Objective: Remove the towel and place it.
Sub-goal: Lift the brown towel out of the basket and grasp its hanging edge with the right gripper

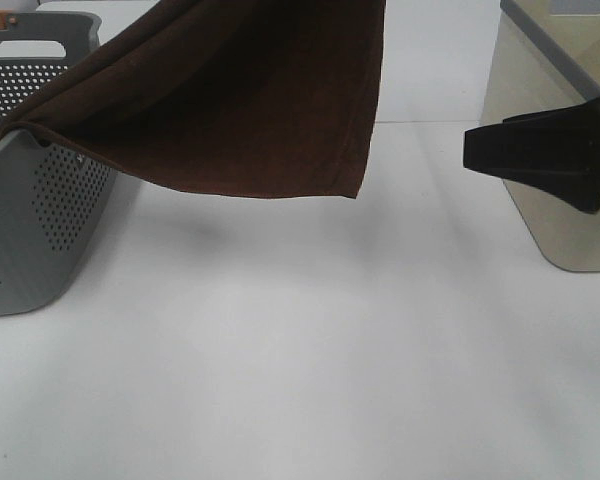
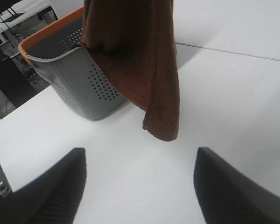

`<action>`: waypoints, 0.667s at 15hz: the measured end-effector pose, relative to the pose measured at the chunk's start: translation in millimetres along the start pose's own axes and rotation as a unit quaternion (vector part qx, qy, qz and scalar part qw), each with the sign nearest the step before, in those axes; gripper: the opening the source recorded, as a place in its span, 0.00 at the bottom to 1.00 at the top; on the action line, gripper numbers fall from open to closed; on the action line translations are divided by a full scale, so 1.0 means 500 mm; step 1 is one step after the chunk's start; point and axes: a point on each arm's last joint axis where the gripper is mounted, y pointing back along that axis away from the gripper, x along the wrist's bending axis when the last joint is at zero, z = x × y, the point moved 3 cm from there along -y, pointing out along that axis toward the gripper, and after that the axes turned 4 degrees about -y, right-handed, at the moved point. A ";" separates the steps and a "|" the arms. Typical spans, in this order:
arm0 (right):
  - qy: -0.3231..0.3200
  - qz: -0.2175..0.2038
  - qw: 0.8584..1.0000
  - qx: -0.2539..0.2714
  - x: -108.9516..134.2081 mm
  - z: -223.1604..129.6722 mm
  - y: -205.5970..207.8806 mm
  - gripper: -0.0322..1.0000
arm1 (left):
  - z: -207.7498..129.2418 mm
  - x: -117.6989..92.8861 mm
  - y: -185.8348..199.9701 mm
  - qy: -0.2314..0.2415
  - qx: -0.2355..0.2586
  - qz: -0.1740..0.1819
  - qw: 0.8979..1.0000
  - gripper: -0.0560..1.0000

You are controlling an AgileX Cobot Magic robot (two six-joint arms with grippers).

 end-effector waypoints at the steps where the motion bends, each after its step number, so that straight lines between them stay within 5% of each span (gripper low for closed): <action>1: 0.000 -0.011 1.000 0.000 -0.009 0.005 -0.003 0.64 | -0.001 0.000 -0.008 0.002 -0.003 -0.001 1.000 0.05; 5: 0.057 -0.058 0.997 0.014 0.004 0.030 -0.057 0.63 | -0.005 0.000 -0.035 0.013 -0.017 0.000 1.000 0.05; 10: 0.107 -0.175 0.978 0.046 0.020 -0.003 -0.150 0.63 | 0.010 0.004 -0.041 0.040 -0.054 0.008 0.998 0.05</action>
